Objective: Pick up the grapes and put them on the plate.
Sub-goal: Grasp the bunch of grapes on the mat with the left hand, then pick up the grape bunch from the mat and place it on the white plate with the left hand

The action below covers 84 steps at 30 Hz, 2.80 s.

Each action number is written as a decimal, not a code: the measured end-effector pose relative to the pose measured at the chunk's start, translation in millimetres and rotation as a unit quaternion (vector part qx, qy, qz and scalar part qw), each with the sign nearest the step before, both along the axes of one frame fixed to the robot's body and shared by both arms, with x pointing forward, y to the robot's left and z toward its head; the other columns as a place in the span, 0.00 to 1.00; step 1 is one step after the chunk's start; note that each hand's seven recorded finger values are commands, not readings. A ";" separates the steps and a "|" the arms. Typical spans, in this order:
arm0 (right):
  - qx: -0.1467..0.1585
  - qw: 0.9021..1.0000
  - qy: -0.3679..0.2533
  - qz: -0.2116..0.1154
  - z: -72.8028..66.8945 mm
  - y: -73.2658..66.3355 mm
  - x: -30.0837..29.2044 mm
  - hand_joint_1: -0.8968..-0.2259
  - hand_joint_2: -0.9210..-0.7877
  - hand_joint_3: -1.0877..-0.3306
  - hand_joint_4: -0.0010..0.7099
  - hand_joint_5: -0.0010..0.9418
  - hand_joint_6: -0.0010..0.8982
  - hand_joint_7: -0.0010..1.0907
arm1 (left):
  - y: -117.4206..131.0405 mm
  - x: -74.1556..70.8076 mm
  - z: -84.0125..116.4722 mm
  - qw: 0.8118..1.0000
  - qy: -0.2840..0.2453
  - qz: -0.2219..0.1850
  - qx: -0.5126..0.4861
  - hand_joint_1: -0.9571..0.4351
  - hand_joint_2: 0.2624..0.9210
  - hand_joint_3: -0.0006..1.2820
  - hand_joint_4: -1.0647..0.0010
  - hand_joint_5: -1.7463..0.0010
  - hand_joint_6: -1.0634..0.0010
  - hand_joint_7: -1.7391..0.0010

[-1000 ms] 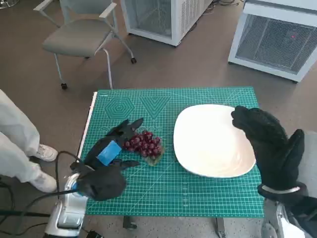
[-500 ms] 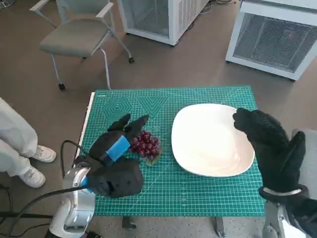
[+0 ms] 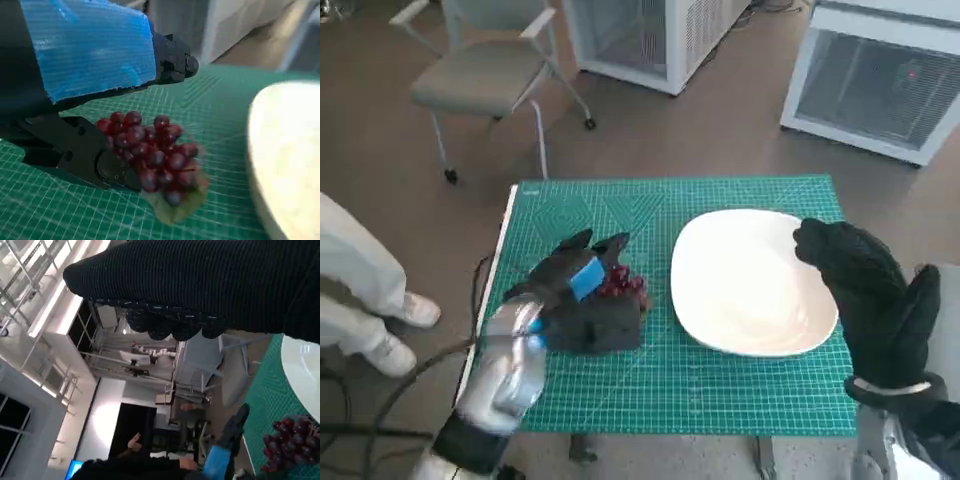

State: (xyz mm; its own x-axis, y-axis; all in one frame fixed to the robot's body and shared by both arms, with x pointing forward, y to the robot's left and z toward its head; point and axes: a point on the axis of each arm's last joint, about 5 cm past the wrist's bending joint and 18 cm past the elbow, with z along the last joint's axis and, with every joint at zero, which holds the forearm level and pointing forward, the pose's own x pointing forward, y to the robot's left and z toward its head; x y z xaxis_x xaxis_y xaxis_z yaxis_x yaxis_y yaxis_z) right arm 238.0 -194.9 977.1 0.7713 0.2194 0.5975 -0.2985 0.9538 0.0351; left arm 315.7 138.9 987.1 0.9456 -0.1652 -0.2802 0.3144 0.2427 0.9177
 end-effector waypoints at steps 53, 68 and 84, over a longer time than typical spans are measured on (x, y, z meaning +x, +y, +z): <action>-0.006 1.000 0.009 -0.009 -1.0 -2.2 -2.9 0.73 0.00 0.60 0.53 0.78 0.17 0.94 | -16.5 38.8 -23.8 0.991 0.061 0.035 0.115 0.87 0.80 0.40 0.61 0.00 0.69 0.99; -0.005 1.000 0.011 -0.010 -1.6 -2.4 -0.8 0.73 0.00 0.60 0.54 0.78 0.17 0.93 | -10.2 39.6 -22.6 0.991 0.069 0.037 0.112 0.97 0.49 0.75 0.62 0.00 0.78 1.00; -0.005 1.000 0.008 -0.007 -1.1 -1.9 0.5 0.73 0.00 0.60 0.54 0.78 0.17 0.93 | -11.4 39.9 -20.6 0.991 0.084 0.040 0.097 0.97 0.46 0.77 0.60 0.00 0.61 0.96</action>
